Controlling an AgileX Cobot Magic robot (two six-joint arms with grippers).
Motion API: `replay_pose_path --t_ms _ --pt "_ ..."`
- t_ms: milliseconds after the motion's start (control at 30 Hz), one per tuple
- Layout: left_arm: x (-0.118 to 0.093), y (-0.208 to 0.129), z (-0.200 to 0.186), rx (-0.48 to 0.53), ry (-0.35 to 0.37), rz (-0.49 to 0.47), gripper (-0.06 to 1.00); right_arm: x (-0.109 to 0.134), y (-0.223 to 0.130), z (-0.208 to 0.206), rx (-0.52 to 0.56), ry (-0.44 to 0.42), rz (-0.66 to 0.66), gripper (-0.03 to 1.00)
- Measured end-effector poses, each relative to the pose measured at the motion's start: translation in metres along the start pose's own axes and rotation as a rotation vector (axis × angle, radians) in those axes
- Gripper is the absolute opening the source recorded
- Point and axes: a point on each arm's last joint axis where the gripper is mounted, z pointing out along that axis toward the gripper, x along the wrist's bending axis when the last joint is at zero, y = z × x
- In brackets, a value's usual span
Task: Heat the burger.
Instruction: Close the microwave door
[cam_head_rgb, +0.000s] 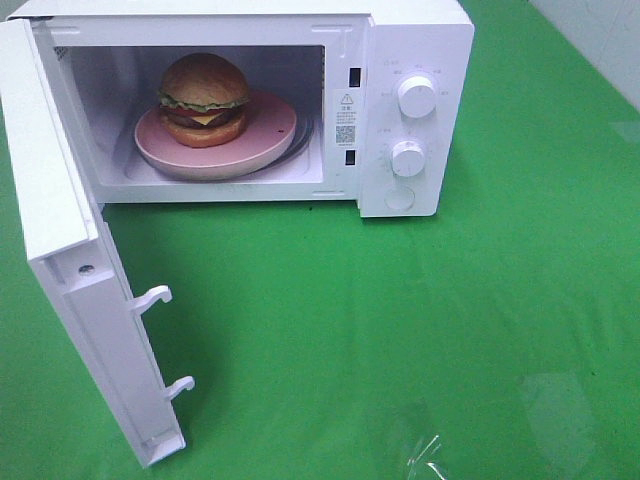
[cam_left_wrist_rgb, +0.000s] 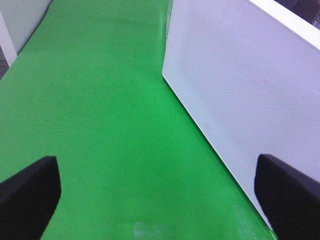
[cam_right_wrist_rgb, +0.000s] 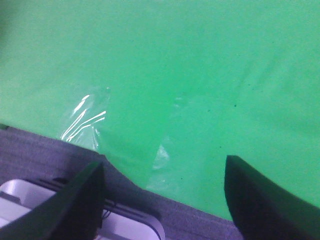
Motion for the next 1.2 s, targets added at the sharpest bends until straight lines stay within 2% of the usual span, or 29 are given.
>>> replay_pose_path --t_ms 33,100,133,167,267,300,333,367,400,533,600,800,967,1200 --pt "0.0 0.0 0.0 0.0 0.0 0.0 0.97 0.0 0.0 0.0 0.0 0.0 0.0 0.68" --pt "0.0 0.0 0.0 0.0 0.0 0.0 0.97 -0.007 -0.015 -0.013 -0.098 -0.042 0.054 0.68" --pt "0.0 0.0 0.0 0.0 0.0 0.0 0.97 -0.007 -0.015 -0.013 -0.098 -0.042 0.054 0.68" --pt "0.0 0.0 0.0 0.0 0.0 0.0 0.97 -0.008 -0.022 -0.02 -0.15 -0.061 0.075 0.68" --pt "0.0 0.0 0.0 0.0 0.0 0.0 0.97 -0.009 -0.027 -0.023 -0.177 -0.071 0.083 0.68" --pt "0.0 0.0 0.0 0.0 0.0 0.0 0.97 -0.01 -0.034 -0.031 -0.238 -0.094 0.098 0.68" --pt "0.0 0.0 0.0 0.0 0.0 0.0 0.97 -0.01 -0.034 -0.031 -0.238 -0.094 0.098 0.68" --pt "0.0 0.0 0.0 0.0 0.0 0.0 0.97 -0.01 -0.04 -0.038 -0.297 -0.115 0.101 0.68" --pt "0.0 0.0 0.0 0.0 0.0 0.0 0.97 -0.01 -0.04 -0.038 -0.297 -0.115 0.101 0.68" --pt "0.0 0.0 0.0 0.0 0.0 0.0 0.97 -0.007 -0.057 -0.057 -0.456 -0.165 0.119 0.68" --pt "0.0 0.0 0.0 0.0 0.0 0.0 0.97 -0.006 -0.062 -0.061 -0.496 -0.175 0.122 0.7" --pt "0.0 0.0 0.0 0.0 0.0 0.0 0.97 -0.005 -0.072 -0.066 -0.551 -0.204 0.121 0.75" --pt "0.0 0.0 0.0 0.0 0.0 0.0 0.97 -0.005 -0.073 -0.066 -0.552 -0.241 0.142 0.76" --pt "0.0 0.0 0.0 0.0 0.0 0.0 0.97 -0.005 -0.073 -0.066 -0.553 -0.25 0.149 0.75"
